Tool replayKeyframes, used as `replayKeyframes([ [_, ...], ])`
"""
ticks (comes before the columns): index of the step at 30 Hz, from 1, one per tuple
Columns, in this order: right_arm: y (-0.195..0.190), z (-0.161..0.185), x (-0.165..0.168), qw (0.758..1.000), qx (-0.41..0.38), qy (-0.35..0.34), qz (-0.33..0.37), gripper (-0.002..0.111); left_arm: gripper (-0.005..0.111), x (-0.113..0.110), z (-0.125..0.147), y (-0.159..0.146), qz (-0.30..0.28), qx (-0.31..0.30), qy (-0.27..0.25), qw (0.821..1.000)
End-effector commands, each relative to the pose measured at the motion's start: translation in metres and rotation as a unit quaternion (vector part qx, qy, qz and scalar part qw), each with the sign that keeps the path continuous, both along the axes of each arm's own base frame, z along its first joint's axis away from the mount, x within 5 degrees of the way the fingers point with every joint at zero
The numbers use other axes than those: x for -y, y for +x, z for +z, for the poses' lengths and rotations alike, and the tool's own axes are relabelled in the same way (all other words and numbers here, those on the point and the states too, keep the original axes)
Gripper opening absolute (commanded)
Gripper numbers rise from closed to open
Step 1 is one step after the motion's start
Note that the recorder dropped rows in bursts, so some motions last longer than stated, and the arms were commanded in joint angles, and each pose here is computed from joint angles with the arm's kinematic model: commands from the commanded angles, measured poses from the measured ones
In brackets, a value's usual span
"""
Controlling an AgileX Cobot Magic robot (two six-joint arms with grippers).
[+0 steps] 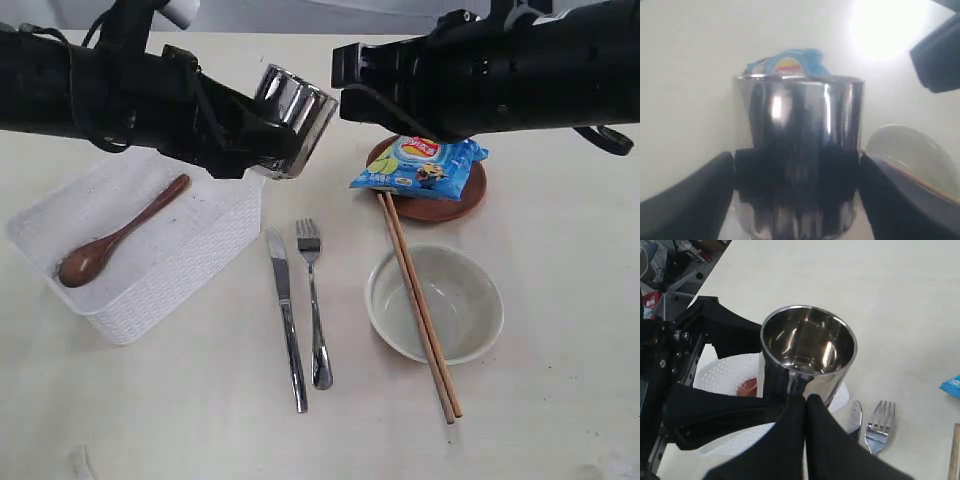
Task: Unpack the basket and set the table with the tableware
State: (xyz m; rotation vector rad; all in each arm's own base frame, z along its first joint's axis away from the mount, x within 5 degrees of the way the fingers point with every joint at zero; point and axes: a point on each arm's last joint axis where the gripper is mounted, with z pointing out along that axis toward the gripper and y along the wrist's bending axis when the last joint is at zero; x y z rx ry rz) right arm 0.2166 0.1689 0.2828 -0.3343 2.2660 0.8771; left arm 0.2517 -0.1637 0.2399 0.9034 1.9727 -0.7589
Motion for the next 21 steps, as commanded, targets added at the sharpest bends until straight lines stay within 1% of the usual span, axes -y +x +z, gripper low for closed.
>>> replayKeyframes([
  [1,-0.005,0.01,0.003,1.0,0.024,-0.002,0.011,0.0,0.0,0.003,-0.025,0.006,0.009,-0.003,0.001,1.0],
  [3,-0.006,0.012,0.004,0.999,0.035,-0.012,0.017,0.0,0.0,0.004,-0.038,0.009,0.009,-0.023,0.01,1.0],
  [6,-0.009,0.013,0.006,0.998,0.043,-0.023,0.026,0.0,0.0,0.006,-0.049,0.013,0.004,-0.033,0.019,0.999],
  [11,-0.011,0.012,0.006,0.998,0.042,-0.037,0.043,0.0,0.0,0.008,-0.042,0.022,0.014,-0.016,0.022,1.0],
  [16,-0.016,0.007,0.009,0.991,0.041,-0.095,0.086,0.001,0.0,0.009,-0.037,0.028,0.034,-0.022,0.014,0.999],
  [18,-0.017,0.01,0.012,0.987,0.023,-0.129,0.094,0.009,0.0,0.009,-0.037,0.028,0.034,-0.022,0.014,0.999],
  [19,-0.016,0.013,0.015,0.982,0.02,-0.157,0.1,0.014,0.0,0.009,-0.036,0.027,0.035,-0.024,0.012,0.999],
  [20,-0.016,0.018,0.019,0.979,0.008,-0.182,0.091,0.021,0.0,0.01,-0.036,0.027,0.031,-0.029,0.005,0.999],
  [21,-0.014,0.022,0.024,0.973,0.005,-0.217,0.083,0.025,0.0,0.011,-0.035,0.026,0.026,-0.035,-0.005,0.999],
])
